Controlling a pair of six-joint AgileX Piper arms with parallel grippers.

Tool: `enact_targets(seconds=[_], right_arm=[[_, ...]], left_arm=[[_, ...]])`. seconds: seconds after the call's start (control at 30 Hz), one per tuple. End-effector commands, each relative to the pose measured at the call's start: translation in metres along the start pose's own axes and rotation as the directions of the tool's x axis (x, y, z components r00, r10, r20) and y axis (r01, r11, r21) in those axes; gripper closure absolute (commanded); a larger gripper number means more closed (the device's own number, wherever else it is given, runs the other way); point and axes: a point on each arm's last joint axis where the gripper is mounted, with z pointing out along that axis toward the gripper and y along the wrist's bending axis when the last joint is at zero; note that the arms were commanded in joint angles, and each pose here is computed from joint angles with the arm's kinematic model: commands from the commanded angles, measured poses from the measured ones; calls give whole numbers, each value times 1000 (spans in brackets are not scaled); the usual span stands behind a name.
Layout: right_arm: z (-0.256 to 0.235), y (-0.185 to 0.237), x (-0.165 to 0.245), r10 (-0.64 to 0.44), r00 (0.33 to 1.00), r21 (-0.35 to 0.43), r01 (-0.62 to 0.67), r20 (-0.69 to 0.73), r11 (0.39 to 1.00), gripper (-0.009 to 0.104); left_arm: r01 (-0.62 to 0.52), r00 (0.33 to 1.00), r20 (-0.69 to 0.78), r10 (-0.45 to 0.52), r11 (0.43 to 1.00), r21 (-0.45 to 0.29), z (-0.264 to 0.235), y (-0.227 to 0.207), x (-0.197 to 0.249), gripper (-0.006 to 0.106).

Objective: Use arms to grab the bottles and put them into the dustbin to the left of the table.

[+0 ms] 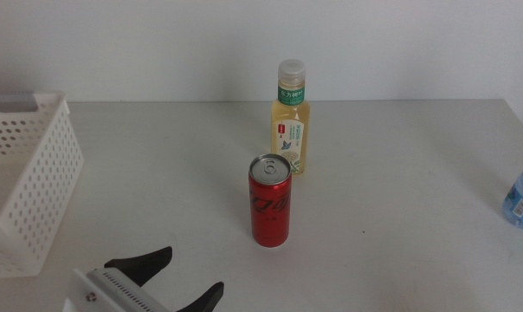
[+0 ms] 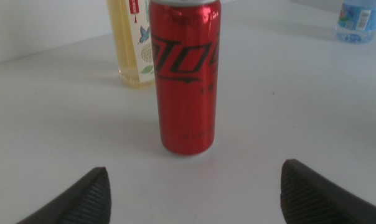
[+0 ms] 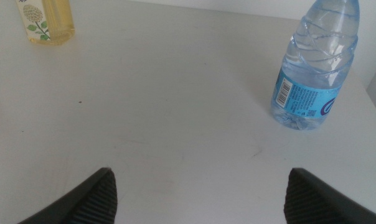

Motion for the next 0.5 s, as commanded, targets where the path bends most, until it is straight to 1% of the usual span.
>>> enact_targets(seconds=[0.0, 0.3, 0.4, 0.47], right_arm=[[-2, -1, -7, -14, 996, 16, 13, 86, 1000, 13], [-2, -1, -7, -14, 996, 16, 13, 86, 1000, 13], [-2, -1, -7, -14, 996, 16, 13, 86, 1000, 13], [-2, -1, -7, -14, 996, 16, 13, 86, 1000, 13]], left_arm=[[23, 980, 200, -22, 1000, 0, 6, -2, -24, 7], [49, 979, 199, -40, 998, -39, 46, -3, -37, 7], [53, 979, 199, -45, 998, -32, 61, -2, -37, 7], [62, 979, 198, -58, 998, -12, 71, -2, -38, 7]])
